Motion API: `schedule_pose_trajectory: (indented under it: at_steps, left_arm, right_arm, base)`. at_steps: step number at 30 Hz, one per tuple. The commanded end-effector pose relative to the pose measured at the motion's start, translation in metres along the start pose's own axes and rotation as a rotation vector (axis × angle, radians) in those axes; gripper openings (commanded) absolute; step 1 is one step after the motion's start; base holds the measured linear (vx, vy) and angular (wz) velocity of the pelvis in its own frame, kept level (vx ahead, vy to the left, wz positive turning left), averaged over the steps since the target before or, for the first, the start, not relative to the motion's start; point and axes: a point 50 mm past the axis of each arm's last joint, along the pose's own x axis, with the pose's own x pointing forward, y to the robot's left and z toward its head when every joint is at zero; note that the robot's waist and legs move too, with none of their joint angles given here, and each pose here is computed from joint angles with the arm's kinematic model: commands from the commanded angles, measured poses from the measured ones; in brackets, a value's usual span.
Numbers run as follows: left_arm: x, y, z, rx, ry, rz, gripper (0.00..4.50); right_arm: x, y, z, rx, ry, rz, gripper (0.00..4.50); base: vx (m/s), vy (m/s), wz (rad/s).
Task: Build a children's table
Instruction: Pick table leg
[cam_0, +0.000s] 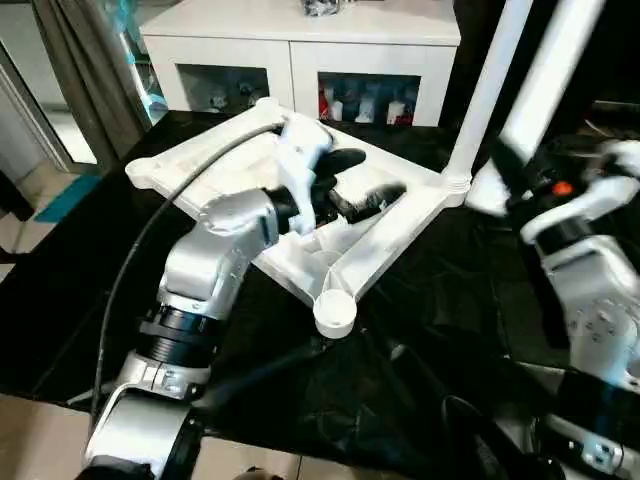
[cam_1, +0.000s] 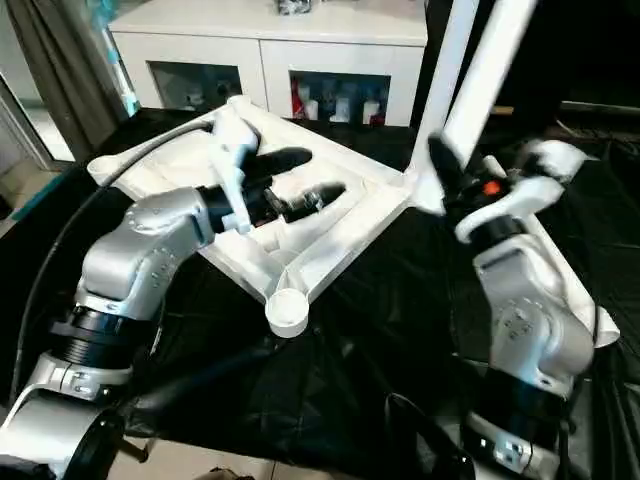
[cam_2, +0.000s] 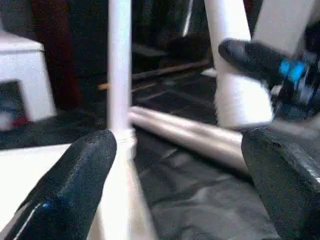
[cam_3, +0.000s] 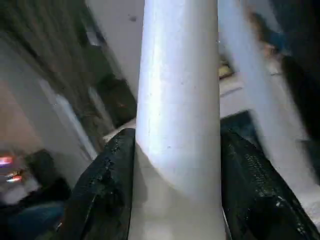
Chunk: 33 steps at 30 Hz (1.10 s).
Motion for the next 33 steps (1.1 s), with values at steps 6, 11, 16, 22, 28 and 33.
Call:
schedule_pose_trajectory:
  at_steps: [6,11,16,22,28,33]
  left_arm:
    - [0.026,-0.007,0.032,-0.228,-0.118,-0.091,4.50]
    - [0.029,-0.009,0.034,-0.297,-0.112,-0.109,4.50]
    - [0.029,-0.011,0.027,-0.337,-0.057,-0.115,4.50]
    - [0.026,-0.007,0.022,-0.374,-0.016,-0.065,4.16]
    - [0.025,-0.005,0.019,-0.386,-0.004,-0.025,3.81]
    - [0.023,-0.006,0.021,-0.405,-0.027,-0.051,3.43]
  right_arm:
    - [0.001,0.034,-0.021,-0.029,0.114,0.294,1.91]
    - [0.000,0.034,-0.036,-0.064,0.212,0.332,1.91]
    - [-0.002,0.032,-0.048,-0.112,0.291,0.349,1.91]
    - [-0.001,0.031,-0.059,-0.164,0.369,0.358,1.91]
    - [0.000,0.030,-0.063,-0.170,0.389,0.359,1.91]
    - [-0.003,0.033,-0.065,-0.112,0.397,0.391,1.91]
  base:
    - [0.000,0.000,0.00]
    - [0.000,0.000,0.00]
    - [0.000,0.000,0.00]
    - [0.000,0.000,0.00]
    - [0.000,0.000,0.00]
    - [0.000,0.000,0.00]
